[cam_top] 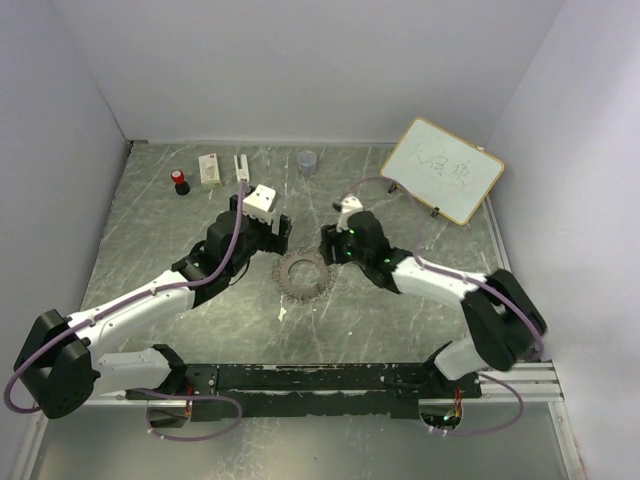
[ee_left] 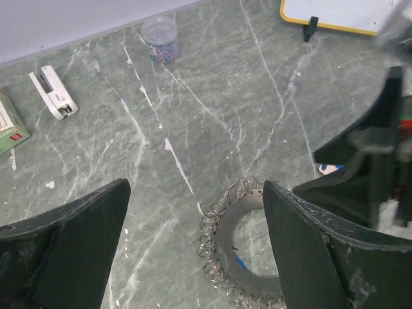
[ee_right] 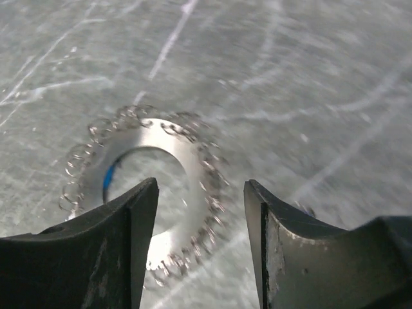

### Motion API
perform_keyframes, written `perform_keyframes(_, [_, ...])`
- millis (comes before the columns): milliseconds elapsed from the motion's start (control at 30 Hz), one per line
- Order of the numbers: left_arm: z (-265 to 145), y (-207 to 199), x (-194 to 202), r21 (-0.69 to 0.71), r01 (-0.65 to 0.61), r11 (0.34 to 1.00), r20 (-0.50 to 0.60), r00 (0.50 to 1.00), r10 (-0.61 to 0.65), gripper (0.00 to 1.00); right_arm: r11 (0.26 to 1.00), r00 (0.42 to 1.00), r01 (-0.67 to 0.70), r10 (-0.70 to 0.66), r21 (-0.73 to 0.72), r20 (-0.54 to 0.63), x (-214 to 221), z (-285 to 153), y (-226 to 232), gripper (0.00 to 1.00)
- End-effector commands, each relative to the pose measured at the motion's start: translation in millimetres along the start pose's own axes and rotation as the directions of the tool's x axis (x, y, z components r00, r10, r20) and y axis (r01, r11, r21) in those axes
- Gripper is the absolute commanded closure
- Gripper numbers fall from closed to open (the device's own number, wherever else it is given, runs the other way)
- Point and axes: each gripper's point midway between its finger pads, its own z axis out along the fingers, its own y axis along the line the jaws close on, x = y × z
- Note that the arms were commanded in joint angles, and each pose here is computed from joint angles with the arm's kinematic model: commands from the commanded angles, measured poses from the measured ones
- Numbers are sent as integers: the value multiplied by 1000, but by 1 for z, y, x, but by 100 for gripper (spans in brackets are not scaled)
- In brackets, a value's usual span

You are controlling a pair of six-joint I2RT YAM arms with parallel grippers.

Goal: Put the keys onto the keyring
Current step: Pick up the keyring from the center of the board.

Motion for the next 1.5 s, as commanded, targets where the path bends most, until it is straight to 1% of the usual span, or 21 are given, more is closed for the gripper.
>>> perform_keyframes(0, [-5, 14, -16, -43, 59, 997, 61, 997, -57, 4, 984, 994, 98, -106, -151, -42, -3, 30, 39, 40])
perform_keyframes(100, [-9, 23, -14, -57, 82, 995, 60, 995, -79, 3, 978, 990, 109, -123, -179, -69, -2, 49, 46, 27])
perform_keyframes(200, [-14, 30, -13, -68, 98, 993, 61, 994, -94, 3, 983, 988, 97, -115, -156, -108, 0, 63, 44, 20])
perform_keyframes(333, [-20, 38, -11, -85, 103, 991, 64, 993, -98, 3, 994, 986, 76, -86, -74, -145, -2, 76, 29, 14])
perform_keyframes(433, [-21, 41, -8, -93, 101, 991, 60, 994, -96, 2, 994, 986, 9, -27, -108, -165, 1, 81, 26, 15])
perform_keyframes(533, [-20, 43, -5, -95, 101, 990, 54, 994, -97, 2, 993, 986, -15, -6, -118, -169, 4, 83, 25, 20])
perform_keyframes(667, [-18, 41, -5, -86, 103, 991, 51, 994, -99, 3, 990, 979, -38, 9, -140, -203, 14, 88, 30, 32])
perform_keyframes(900, [-17, 40, -4, -82, 104, 991, 49, 994, -100, 3, 982, 974, -88, 50, -168, -221, 21, 93, 37, 45])
perform_keyframes(1200, [-16, 40, -2, -81, 101, 992, 43, 994, -98, 3, 979, 966, -116, 73, -166, -248, 32, 99, 38, 65])
perform_keyframes(1300, [-15, 40, -2, -81, 100, 992, 43, 994, -97, 3, 980, 967, -118, 76, -158, -244, 31, 100, 37, 74])
perform_keyframes(1400, [-15, 40, -1, -81, 99, 992, 42, 995, -96, 3, 984, 969, -109, 74, -142, -235, 29, 101, 34, 87])
perform_keyframes(1467, [-15, 40, -1, -81, 97, 992, 40, 995, -94, 3, 987, 971, -101, 69, -129, -229, 28, 102, 31, 93])
